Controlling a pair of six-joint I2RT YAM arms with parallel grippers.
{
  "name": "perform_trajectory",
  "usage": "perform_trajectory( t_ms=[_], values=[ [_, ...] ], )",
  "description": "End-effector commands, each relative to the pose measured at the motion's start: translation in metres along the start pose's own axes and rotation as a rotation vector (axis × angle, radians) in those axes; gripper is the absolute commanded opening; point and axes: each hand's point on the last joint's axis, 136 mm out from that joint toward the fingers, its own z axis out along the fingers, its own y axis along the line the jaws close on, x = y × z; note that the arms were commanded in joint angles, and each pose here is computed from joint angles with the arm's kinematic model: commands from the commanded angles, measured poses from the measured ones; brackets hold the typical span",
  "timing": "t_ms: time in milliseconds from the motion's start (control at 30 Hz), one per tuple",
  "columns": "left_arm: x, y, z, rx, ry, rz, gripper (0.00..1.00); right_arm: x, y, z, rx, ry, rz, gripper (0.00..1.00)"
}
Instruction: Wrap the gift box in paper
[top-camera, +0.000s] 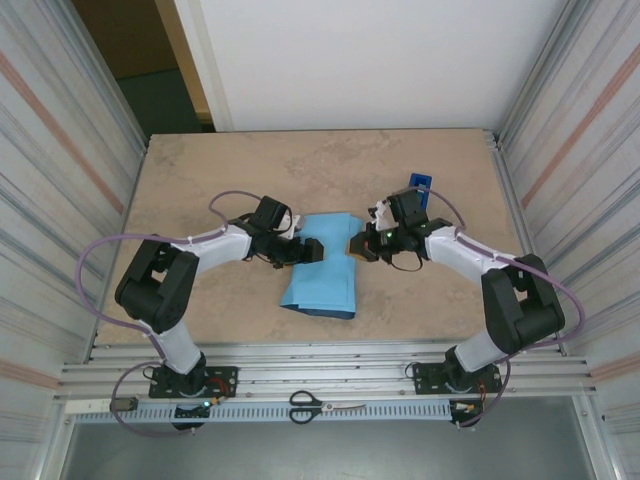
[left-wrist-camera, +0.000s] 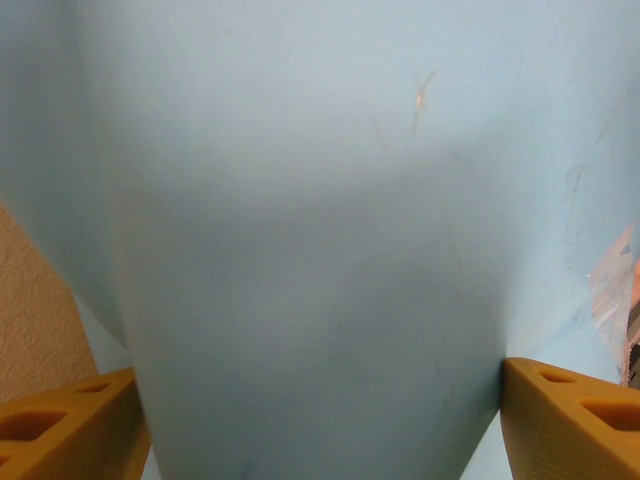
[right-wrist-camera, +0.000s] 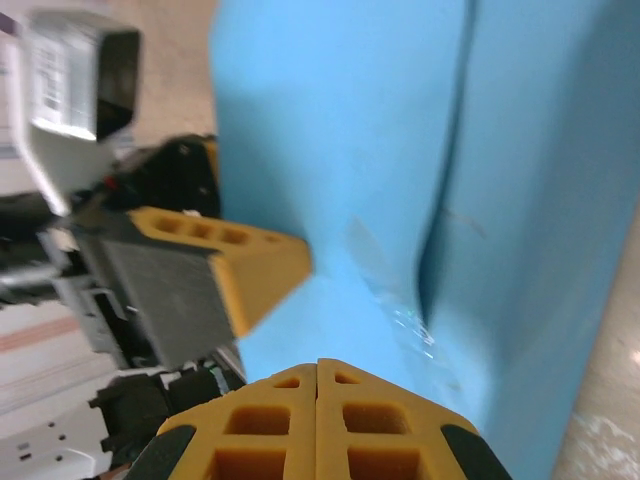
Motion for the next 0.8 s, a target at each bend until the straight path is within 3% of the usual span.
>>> perform_trajectory(
  t_ms=[0, 233, 533, 767],
  values=[
    [0.073, 0.069, 0.031, -0.241, 0.225, -0.089, 0.84, -0.008, -0.004, 0.007, 0.011, 0.003, 0.021, 0.00],
    [0.072, 0.067, 0.030, -0.235, 0.221, -0.088, 0.84, 0.008, -0.057, 0.029, 0.112, 0.056, 0.134, 0.00],
    [0.071, 0.066, 0.029, -0.236, 0.217, -0.088, 0.84, -0.002, -0.010, -0.002, 0.052, -0.008, 0.028, 0.01],
    [0.069, 0.063, 0.028, -0.225, 0.212, -0.085, 0.84, 0.032, -0.039, 0.015, 0.078, 0.061, 0.083, 0.00]
  ],
)
